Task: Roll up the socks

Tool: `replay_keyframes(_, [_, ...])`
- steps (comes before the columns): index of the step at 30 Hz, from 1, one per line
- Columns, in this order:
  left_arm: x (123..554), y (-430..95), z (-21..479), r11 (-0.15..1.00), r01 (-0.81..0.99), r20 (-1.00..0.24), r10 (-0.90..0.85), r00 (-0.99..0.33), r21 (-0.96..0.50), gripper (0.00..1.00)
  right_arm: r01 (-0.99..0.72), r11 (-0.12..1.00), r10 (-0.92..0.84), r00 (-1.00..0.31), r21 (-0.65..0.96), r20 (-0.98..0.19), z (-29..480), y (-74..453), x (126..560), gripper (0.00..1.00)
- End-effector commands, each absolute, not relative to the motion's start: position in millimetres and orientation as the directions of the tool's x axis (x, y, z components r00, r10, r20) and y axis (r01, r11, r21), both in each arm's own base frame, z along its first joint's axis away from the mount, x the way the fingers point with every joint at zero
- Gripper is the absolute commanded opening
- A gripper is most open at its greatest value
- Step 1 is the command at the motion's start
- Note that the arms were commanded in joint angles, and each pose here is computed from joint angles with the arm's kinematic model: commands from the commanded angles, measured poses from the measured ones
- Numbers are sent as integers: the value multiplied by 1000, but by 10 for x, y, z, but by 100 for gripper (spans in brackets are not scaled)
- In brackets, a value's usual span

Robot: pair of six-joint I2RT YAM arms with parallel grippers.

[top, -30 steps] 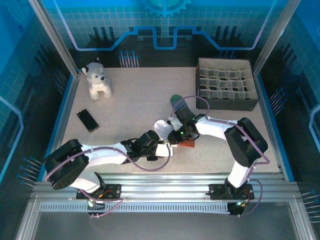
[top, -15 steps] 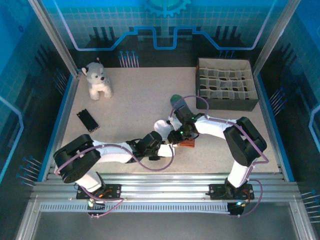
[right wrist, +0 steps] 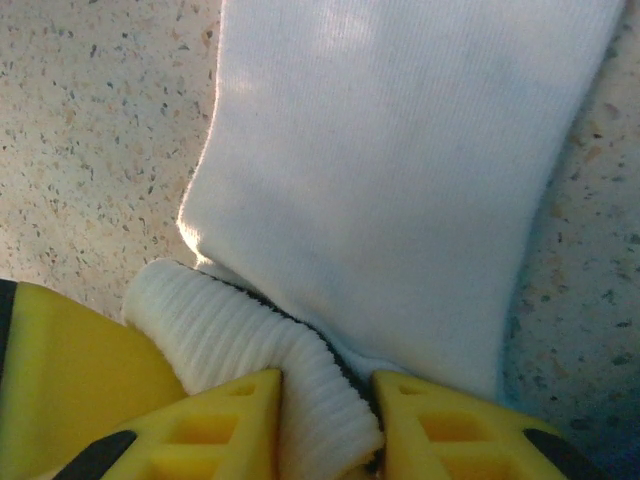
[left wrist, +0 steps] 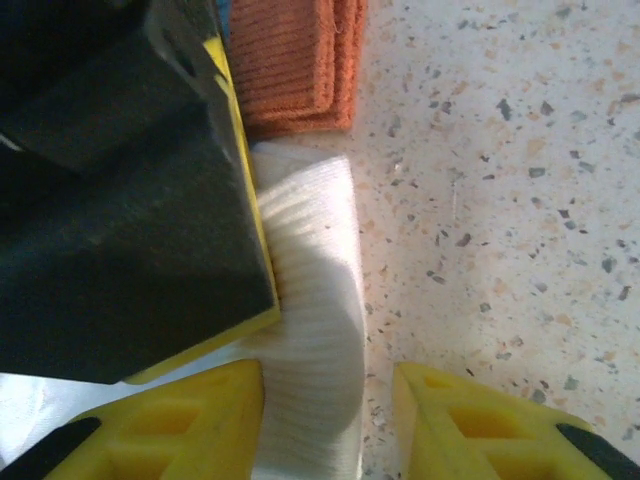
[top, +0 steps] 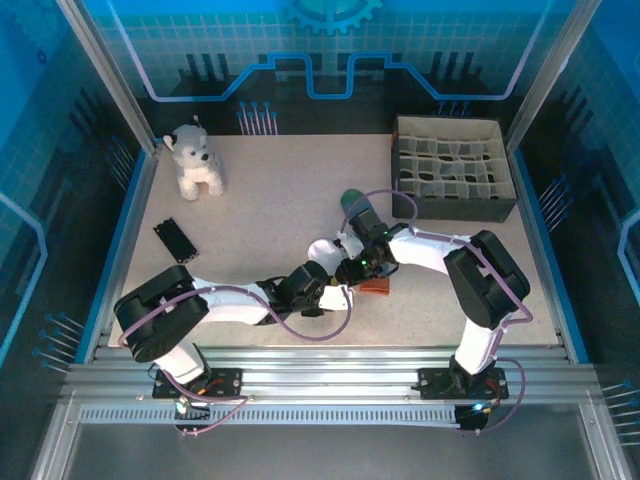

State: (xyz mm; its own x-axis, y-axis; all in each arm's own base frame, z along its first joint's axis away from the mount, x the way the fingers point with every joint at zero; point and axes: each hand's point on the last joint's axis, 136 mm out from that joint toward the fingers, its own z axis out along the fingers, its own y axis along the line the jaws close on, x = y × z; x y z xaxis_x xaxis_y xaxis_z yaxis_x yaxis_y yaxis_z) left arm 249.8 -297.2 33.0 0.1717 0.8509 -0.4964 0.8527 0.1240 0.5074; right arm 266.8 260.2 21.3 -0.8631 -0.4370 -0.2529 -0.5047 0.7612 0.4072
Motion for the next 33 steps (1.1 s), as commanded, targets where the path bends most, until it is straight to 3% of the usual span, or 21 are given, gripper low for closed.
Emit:
replay_keyframes(1, [2587,-2958,451,153,822,-514,837,188,549,40,-451,816,-465,-884,361,-52,-187,2295,2338,29])
replay_keyframes(25, [2467,-2794,68,8,873,-425,876,230,488,38,-414,819,-445,-895,396,-17,-188,2283,2350,28])
replay_keyframes(28, [2469,-2759,7,-8,875,-396,889,228,484,31,-410,819,-443,-897,401,-12,-178,2288,2350,28])
replay_keyframes(33, [2416,-2721,-47,-47,894,-364,903,229,445,0,-391,809,-422,-906,439,-28,-62,2335,2384,30])
